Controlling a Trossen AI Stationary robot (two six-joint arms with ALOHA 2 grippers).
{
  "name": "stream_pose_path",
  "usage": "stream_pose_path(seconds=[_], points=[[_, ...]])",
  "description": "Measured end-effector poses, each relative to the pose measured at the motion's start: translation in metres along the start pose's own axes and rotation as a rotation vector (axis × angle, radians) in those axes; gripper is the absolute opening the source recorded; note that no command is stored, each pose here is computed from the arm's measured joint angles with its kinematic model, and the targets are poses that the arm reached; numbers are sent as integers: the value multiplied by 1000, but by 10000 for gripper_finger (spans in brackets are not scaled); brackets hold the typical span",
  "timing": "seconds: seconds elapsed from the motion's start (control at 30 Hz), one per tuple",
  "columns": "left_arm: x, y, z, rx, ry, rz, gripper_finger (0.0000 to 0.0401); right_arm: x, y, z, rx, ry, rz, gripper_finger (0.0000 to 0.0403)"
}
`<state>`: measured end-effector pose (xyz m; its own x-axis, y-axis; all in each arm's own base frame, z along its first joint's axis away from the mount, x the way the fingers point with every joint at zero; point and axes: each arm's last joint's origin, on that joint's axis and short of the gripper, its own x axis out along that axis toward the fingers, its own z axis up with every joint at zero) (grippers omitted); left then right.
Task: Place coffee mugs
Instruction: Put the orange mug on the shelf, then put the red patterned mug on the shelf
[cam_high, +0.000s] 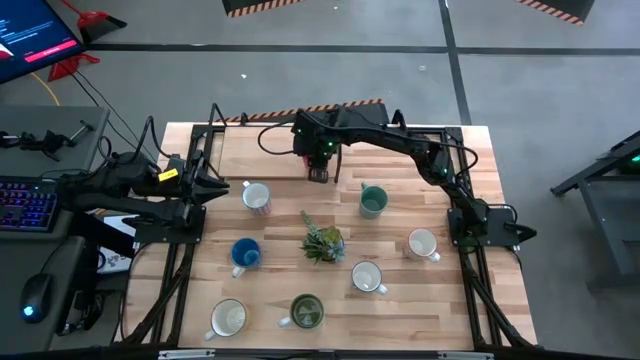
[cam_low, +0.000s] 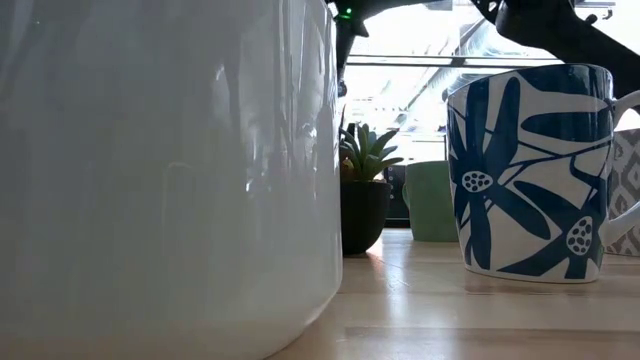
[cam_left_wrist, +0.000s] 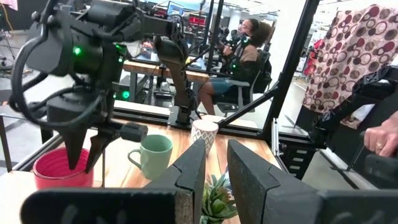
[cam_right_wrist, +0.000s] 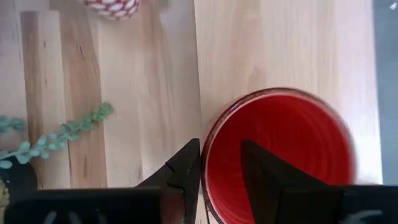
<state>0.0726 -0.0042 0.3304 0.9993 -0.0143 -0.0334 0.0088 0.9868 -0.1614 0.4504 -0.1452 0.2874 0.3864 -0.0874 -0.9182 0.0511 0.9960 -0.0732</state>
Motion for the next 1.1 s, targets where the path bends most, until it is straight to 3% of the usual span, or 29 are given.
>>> stream_pose_path(seconds=[0.4,0.57,0.83,1.1], points=[[0,0,-2,2,20,3,58,-48,11,-3,-11,-48,-3,93],[0,0,-3,2,27,4,58,-98,21,-12,9,-110,3,90],[0,0,-2,2,25,4,58,-195,48,-63,50,-81,35,89],[0,0,-2,2,22,4,58,-271,78,-126,111,-225,13,89]])
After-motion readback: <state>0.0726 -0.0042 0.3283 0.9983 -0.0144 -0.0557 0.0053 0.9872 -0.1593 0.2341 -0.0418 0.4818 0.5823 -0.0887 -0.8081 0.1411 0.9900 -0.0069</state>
